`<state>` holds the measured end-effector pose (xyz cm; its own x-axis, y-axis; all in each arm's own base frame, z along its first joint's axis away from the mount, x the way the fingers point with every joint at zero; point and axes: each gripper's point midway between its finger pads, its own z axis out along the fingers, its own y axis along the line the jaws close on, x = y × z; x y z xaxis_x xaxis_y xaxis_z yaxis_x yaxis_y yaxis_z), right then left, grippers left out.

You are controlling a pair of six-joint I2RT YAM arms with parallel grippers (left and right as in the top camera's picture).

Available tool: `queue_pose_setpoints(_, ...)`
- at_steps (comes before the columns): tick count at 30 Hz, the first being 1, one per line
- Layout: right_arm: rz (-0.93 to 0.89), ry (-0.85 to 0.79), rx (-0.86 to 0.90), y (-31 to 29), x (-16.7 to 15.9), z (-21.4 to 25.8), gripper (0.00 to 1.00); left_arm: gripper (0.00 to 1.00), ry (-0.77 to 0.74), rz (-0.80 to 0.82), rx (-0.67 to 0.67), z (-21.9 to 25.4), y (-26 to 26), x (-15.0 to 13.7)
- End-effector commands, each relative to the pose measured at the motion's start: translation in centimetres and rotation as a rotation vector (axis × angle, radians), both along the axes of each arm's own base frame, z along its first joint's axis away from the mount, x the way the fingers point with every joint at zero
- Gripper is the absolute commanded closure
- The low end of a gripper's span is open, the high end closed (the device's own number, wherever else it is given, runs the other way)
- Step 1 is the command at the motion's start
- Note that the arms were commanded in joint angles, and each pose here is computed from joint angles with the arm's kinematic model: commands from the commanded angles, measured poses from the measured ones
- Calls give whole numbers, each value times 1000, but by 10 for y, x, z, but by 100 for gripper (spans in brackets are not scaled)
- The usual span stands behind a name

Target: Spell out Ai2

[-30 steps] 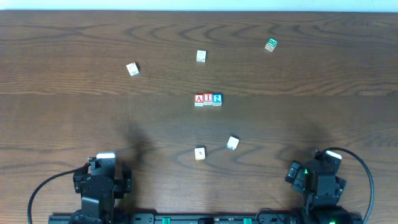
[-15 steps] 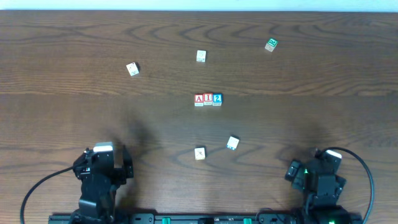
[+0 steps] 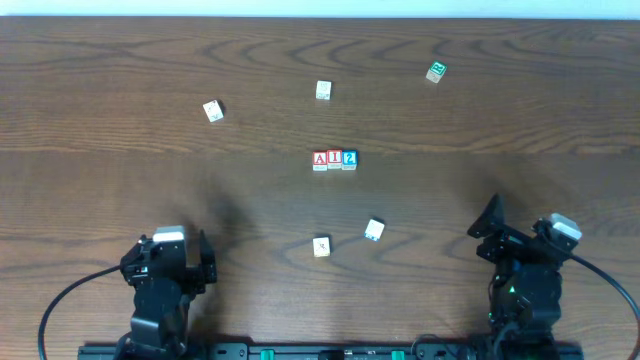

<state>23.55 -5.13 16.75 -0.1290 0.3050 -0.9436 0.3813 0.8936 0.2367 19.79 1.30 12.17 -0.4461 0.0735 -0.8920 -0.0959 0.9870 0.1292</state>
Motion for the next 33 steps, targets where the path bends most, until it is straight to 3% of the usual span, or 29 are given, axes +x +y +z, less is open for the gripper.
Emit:
queue_pose_setpoints(1, -28, 22, -7, -6, -2, -13, 1, 5, 81, -3, 24, -18, 2, -10)
queue_pose_setpoints(5, -29, 94, -12, -6, -4, -47, 1, 5, 247, -6, 66, -50, 8, -33)
queue_pose_setpoints(21, -30, 48, -9, -7, -2, -43, 1, 5, 244, 15, 62, -50, 11, -33)
queue_pose_setpoints(30, -124, -123, -4, -28, -13, -7, 1, 5, 249, 203, 39, -50, 42, -40)
queue_pose_setpoints(33, -123, -110, -4, -28, -13, -10, 1, 5, 250, 250, 33, -50, 49, -43)
